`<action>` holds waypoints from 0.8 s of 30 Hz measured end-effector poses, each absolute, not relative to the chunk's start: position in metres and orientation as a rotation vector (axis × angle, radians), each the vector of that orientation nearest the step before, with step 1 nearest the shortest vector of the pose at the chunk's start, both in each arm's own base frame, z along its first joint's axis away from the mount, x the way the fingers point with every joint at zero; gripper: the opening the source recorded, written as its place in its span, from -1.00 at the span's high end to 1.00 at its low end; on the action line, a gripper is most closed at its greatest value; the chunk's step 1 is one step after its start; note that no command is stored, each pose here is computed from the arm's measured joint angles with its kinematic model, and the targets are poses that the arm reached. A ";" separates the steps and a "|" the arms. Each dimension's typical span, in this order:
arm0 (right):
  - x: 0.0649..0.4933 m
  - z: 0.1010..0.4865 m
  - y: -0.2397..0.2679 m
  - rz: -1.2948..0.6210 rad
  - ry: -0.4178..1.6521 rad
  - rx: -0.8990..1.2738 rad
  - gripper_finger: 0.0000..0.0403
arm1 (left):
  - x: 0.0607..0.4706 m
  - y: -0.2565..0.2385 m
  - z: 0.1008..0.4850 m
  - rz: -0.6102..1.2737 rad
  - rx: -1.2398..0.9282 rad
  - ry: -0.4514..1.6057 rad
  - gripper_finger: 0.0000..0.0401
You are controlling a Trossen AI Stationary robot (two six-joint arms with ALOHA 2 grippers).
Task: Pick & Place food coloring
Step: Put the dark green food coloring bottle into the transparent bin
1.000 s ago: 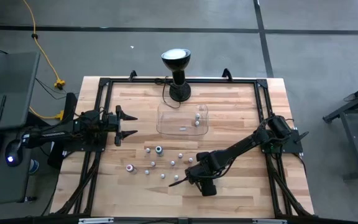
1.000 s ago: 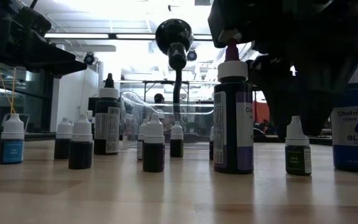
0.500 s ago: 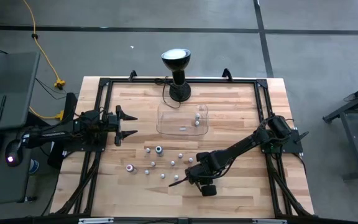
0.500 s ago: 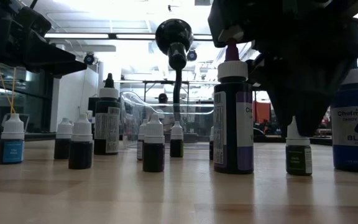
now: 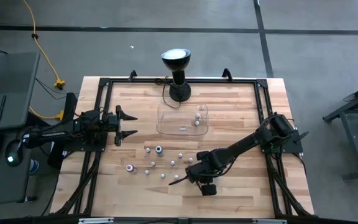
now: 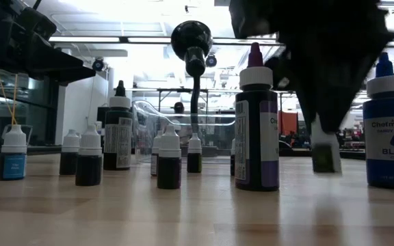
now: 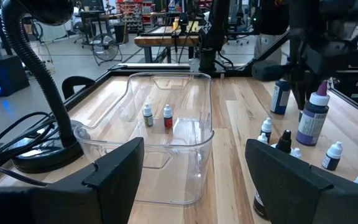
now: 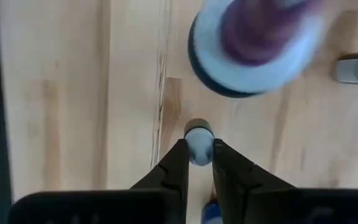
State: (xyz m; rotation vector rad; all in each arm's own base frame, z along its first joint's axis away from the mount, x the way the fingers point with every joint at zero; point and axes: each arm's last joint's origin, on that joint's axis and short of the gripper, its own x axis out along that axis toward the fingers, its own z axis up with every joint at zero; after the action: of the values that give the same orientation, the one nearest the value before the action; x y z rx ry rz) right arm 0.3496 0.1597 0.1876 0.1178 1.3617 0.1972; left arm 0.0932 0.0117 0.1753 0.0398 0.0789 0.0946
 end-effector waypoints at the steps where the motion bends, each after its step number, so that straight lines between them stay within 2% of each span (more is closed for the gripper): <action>1: 0.349 0.192 0.158 0.197 1.354 0.124 0.80 | 0.093 0.012 0.175 0.094 0.040 0.079 -0.39; 15: 0.329 0.262 0.124 0.177 1.216 0.198 0.80 | 0.093 0.012 0.175 0.095 0.039 0.079 -0.39; 24: 0.333 0.322 0.092 0.051 1.158 0.126 0.80 | 0.093 0.012 0.175 0.094 0.040 0.079 -0.39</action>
State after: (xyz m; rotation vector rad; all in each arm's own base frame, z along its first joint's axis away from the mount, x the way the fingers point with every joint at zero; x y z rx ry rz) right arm 0.3330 0.0925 0.3222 0.1260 1.1582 0.0508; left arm 0.0932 0.0117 0.1753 0.0398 0.0792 0.0943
